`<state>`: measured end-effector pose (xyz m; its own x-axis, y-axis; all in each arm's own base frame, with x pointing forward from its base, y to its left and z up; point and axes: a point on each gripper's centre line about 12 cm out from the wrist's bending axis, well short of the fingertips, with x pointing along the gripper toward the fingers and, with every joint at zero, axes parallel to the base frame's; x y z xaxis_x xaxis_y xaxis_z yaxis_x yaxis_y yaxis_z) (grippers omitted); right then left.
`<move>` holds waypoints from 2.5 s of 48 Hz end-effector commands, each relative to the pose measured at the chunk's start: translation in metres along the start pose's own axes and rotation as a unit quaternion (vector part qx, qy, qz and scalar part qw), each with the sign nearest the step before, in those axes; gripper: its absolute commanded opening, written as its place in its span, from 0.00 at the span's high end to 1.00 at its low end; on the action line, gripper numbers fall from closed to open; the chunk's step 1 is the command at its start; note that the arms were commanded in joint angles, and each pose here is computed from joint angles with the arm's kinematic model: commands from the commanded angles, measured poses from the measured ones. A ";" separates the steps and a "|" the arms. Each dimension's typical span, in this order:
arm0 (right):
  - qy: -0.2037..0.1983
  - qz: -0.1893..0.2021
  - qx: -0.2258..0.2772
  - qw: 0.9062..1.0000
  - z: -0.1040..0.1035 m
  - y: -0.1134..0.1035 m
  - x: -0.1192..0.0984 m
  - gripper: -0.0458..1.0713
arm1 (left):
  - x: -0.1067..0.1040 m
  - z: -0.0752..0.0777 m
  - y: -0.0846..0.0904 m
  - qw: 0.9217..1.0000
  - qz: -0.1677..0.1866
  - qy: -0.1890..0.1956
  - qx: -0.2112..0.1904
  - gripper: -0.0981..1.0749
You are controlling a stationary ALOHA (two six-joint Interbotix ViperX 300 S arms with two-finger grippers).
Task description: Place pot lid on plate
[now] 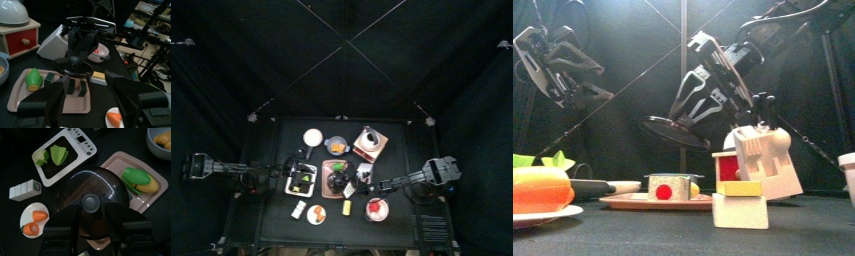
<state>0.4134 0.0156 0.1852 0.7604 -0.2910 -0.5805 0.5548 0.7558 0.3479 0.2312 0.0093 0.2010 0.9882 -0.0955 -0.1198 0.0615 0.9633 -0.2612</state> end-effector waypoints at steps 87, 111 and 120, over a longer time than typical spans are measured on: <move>0.026 -0.083 -0.036 0.996 0.058 0.016 -0.033 0.37 | 0.000 0.000 0.003 1.000 0.013 -0.001 -0.014 0.12; 0.067 -0.083 -0.032 0.994 0.033 0.020 0.012 0.37 | -0.001 -0.001 0.004 1.000 0.016 0.000 -0.017 0.12; 0.080 -0.079 -0.026 0.993 0.024 0.021 0.021 0.36 | -0.001 -0.002 0.004 1.000 0.016 0.001 -0.017 0.12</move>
<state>0.4432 0.0090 0.1834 0.5626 -0.3313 -0.7574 0.6535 0.7394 0.1620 0.2278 0.0120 0.1942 0.9870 -0.0675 -0.1456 0.0225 0.9564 -0.2913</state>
